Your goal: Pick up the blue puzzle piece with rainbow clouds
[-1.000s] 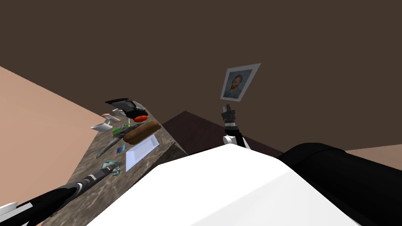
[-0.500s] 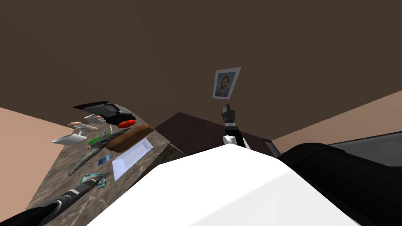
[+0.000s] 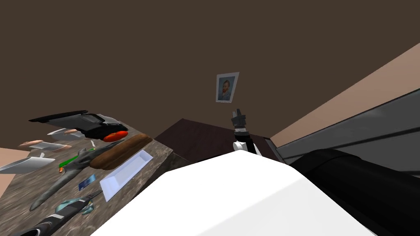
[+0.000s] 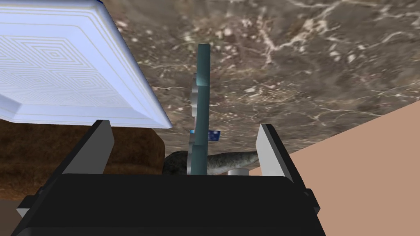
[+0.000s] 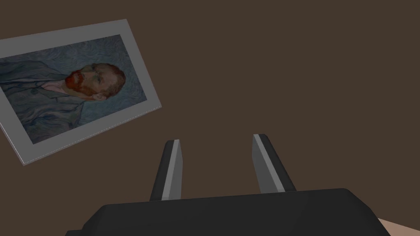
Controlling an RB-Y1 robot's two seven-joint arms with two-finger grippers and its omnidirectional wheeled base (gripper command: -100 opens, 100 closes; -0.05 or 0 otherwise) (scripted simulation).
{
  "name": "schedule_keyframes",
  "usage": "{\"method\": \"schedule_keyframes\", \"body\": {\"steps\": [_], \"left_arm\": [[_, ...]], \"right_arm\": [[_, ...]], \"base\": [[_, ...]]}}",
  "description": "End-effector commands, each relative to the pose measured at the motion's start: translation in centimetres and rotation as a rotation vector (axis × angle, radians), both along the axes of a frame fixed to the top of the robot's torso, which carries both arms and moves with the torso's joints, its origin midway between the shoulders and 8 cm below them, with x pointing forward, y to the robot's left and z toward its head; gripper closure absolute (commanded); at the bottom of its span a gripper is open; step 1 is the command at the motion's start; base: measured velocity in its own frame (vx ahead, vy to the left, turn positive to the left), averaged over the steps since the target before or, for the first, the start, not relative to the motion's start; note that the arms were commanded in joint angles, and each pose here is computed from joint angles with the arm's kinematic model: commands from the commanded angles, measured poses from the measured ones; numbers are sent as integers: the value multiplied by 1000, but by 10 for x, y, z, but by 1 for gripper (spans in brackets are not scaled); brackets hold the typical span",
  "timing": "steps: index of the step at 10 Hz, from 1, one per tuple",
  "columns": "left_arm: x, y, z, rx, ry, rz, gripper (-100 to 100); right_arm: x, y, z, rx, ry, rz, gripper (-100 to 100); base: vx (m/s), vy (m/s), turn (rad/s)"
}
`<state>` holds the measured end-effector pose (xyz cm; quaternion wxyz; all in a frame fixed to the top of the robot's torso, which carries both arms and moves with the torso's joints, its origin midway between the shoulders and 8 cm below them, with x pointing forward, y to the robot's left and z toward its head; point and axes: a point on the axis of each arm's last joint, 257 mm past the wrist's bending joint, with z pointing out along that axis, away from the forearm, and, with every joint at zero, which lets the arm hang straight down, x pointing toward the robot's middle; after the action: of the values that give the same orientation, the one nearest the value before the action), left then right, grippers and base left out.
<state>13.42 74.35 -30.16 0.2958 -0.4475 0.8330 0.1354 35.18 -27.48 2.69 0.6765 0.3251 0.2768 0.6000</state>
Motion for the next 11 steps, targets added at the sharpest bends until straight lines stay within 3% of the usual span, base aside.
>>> {"method": "schedule_keyframes", "body": {"steps": [1,5,6,7,11], "left_arm": [[0,0,0,0,0,0,100],[-7,3,-1,3,6,18,100],[-6,2,-1,2,6,16,0],[7,-4,1,0,1,-16,100],[52,-37,9,-1,0,-151,100]], "right_arm": [[0,0,0,0,0,0,0],[0,0,0,0,0,0,0],[0,0,0,0,0,0,0],[0,0,0,0,0,0,0],[0,0,0,0,0,0,0]], "base": [[-8,-1,14],[-1,-1,13],[0,0,0],[36,7,205],[110,22,348]]}}
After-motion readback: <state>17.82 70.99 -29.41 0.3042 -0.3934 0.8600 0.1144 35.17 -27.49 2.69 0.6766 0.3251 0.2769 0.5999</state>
